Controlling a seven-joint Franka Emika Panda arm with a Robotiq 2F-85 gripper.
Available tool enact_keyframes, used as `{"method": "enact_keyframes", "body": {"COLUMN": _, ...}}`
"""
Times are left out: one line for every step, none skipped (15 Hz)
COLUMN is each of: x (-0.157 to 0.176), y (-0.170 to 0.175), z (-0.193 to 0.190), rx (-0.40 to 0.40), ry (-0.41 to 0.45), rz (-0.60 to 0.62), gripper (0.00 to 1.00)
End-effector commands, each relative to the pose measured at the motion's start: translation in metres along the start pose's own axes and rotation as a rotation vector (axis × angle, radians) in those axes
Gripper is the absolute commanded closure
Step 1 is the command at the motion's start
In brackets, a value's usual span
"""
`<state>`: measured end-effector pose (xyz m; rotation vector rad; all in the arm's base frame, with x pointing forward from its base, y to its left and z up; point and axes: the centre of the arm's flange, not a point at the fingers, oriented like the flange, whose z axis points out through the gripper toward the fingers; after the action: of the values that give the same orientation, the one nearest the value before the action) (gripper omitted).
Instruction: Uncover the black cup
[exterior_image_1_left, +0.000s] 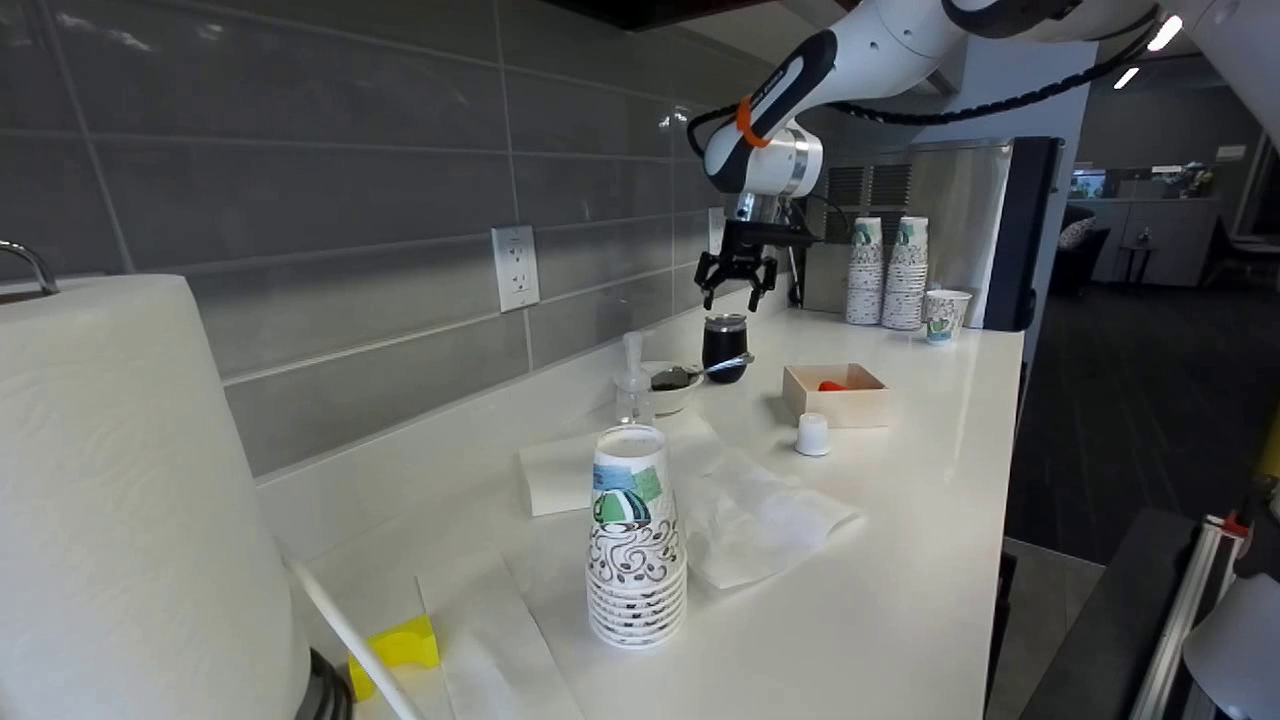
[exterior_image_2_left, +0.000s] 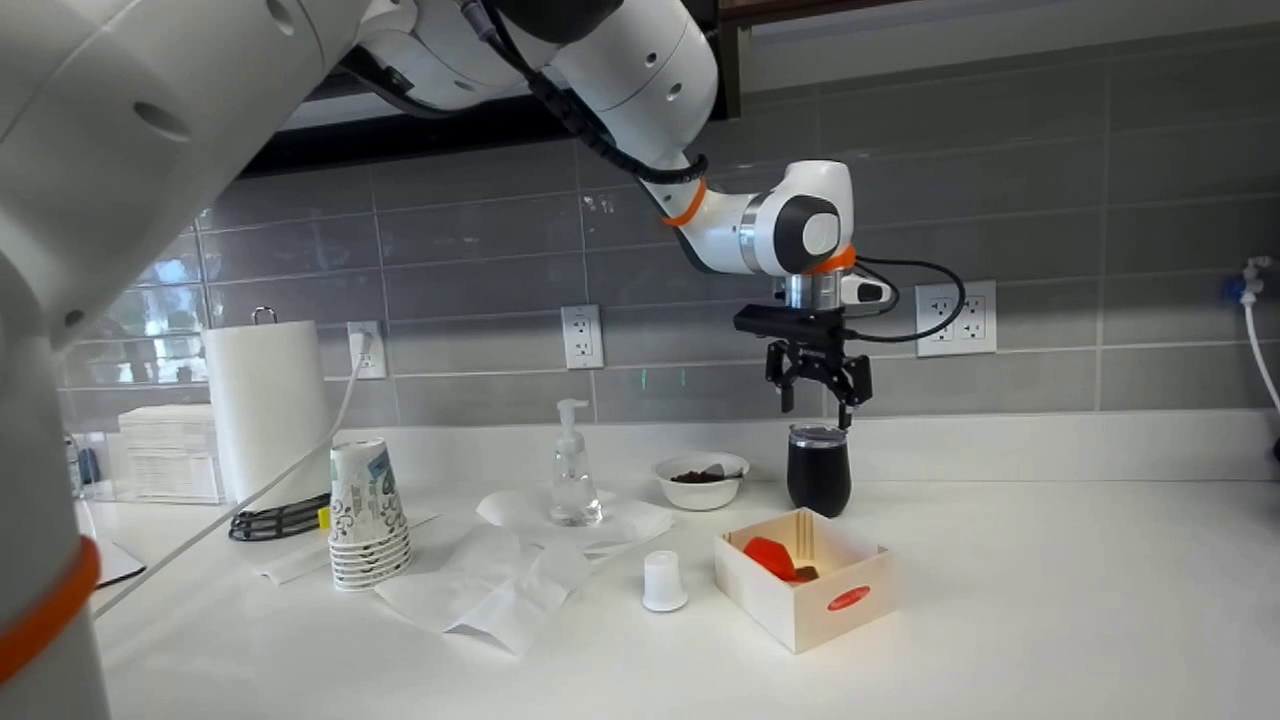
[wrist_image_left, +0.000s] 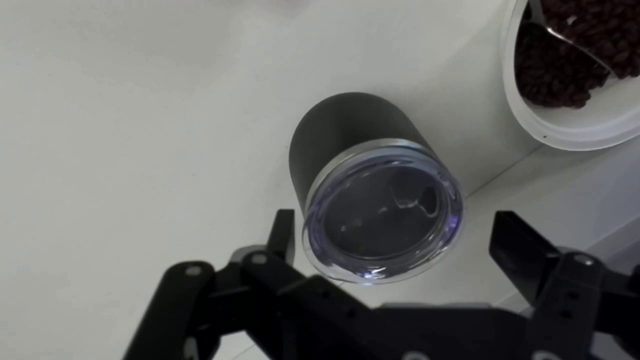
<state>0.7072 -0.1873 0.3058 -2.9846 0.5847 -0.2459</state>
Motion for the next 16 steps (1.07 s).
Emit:
{"method": "enact_keyframes", "body": {"x": 0.018, "y": -0.004, "z": 0.005, "rx": -0.027, "ry": -0.017, "rz": 0.015, "gripper": 0.00}}
{"method": "enact_keyframes", "body": {"x": 0.019, "y": -0.004, "z": 0.006, "rx": -0.030, "ry": -0.018, "rz": 0.014, "gripper": 0.00}}
{"method": "enact_keyframes", "body": {"x": 0.019, "y": -0.005, "z": 0.008, "rx": -0.033, "ry": -0.021, "rz": 0.014, "gripper": 0.00}}
{"method": "enact_keyframes", "body": {"x": 0.020, "y": -0.005, "z": 0.009, "rx": -0.036, "ry": -0.024, "rz": 0.016, "gripper": 0.00}}
{"method": "enact_keyframes", "body": {"x": 0.021, "y": -0.006, "z": 0.009, "rx": -0.037, "ry": -0.028, "rz": 0.017, "gripper": 0.00}}
{"method": "enact_keyframes", "body": {"x": 0.022, "y": -0.006, "z": 0.010, "rx": -0.038, "ry": -0.031, "rz": 0.016, "gripper": 0.00}}
{"method": "enact_keyframes", "body": {"x": 0.022, "y": -0.007, "z": 0.012, "rx": -0.040, "ry": -0.034, "rz": 0.016, "gripper": 0.00}}
{"method": "enact_keyframes", "body": {"x": 0.023, "y": -0.007, "z": 0.012, "rx": -0.042, "ry": -0.035, "rz": 0.015, "gripper": 0.00}}
{"method": "enact_keyframes", "body": {"x": 0.023, "y": -0.007, "z": 0.013, "rx": -0.044, "ry": -0.035, "rz": 0.016, "gripper": 0.00}}
{"method": "enact_keyframes", "body": {"x": 0.024, "y": -0.008, "z": 0.014, "rx": -0.047, "ry": -0.035, "rz": 0.017, "gripper": 0.00}}
{"method": "enact_keyframes", "body": {"x": 0.025, "y": -0.008, "z": 0.015, "rx": -0.050, "ry": -0.034, "rz": 0.020, "gripper": 0.00}}
{"method": "enact_keyframes", "body": {"x": 0.026, "y": -0.008, "z": 0.016, "rx": -0.056, "ry": -0.032, "rz": 0.028, "gripper": 0.00}}
{"method": "enact_keyframes", "body": {"x": 0.026, "y": -0.008, "z": 0.017, "rx": -0.059, "ry": -0.033, "rz": 0.030, "gripper": 0.00}}
{"method": "enact_keyframes", "body": {"x": 0.027, "y": -0.008, "z": 0.018, "rx": -0.063, "ry": -0.032, "rz": 0.031, "gripper": 0.00}}
{"method": "enact_keyframes", "body": {"x": 0.027, "y": -0.008, "z": 0.019, "rx": -0.065, "ry": -0.033, "rz": 0.031, "gripper": 0.00}}
{"method": "enact_keyframes", "body": {"x": 0.028, "y": -0.008, "z": 0.020, "rx": -0.067, "ry": -0.035, "rz": 0.032, "gripper": 0.00}}
